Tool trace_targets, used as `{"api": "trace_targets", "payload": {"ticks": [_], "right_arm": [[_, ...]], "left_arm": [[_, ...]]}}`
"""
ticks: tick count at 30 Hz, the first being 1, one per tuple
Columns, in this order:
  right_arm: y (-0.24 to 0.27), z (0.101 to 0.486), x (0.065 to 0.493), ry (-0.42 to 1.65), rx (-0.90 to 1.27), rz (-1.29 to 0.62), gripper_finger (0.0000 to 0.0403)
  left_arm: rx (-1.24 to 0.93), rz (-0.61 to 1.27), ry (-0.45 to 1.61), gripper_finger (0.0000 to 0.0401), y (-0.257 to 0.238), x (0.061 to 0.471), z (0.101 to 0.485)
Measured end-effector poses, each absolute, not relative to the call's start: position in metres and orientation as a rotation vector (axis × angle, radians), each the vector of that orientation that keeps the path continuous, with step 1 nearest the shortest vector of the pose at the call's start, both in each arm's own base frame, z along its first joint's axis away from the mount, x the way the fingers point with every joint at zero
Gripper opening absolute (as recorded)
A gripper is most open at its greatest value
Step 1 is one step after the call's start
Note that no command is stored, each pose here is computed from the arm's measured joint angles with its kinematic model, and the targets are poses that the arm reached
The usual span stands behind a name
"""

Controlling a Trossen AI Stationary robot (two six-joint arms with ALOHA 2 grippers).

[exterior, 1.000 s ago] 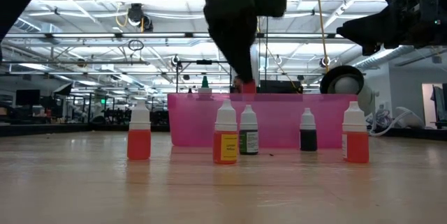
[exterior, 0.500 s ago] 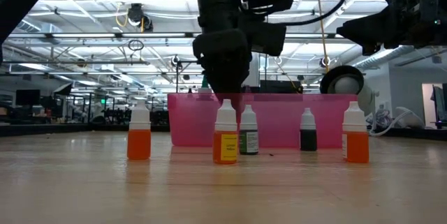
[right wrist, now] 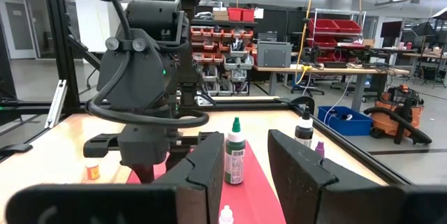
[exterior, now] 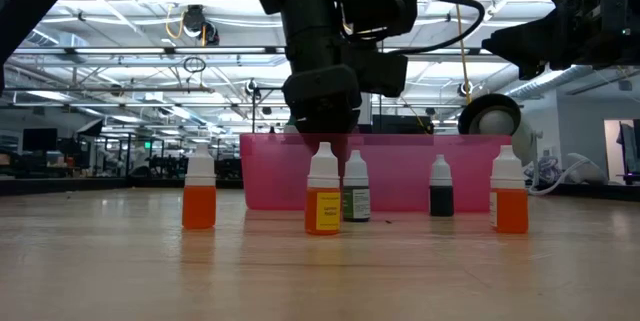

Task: Pick & Place food coloring
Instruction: Put the small yellow food coloring bottle into the red bin

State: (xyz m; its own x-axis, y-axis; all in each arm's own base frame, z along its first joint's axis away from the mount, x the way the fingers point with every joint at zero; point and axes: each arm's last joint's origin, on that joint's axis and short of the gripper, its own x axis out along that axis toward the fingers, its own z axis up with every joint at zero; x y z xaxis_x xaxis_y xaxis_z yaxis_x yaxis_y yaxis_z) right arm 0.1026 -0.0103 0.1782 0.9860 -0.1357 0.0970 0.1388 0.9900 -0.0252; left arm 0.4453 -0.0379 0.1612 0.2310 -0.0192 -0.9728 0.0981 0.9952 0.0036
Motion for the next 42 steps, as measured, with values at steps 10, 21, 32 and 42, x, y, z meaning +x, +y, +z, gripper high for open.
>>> {"api": "trace_targets", "payload": {"ticks": [10, 21, 32, 42], "right_arm": [[-0.010, 0.178, 0.103, -0.095, -0.032, -0.138, 0.0100], [-0.010, 0.178, 0.103, -0.093, -0.032, -0.138, 0.0100], [-0.010, 0.178, 0.103, -0.094, -0.032, -0.138, 0.0100], [-0.010, 0.178, 0.103, -0.094, -0.032, -0.138, 0.0100]], "left_arm": [[0.069, -0.085, 1.311, 0.0146, -0.040, 0.442, 0.177], [0.004, -0.111, 1.279, 0.0148, -0.049, 0.412, 0.240], [0.103, -0.039, 1.351, 0.0144, -0.143, 0.373, 0.248], [0.030, 0.118, 1.400, 0.0223, -0.176, 0.373, 0.209]]}}
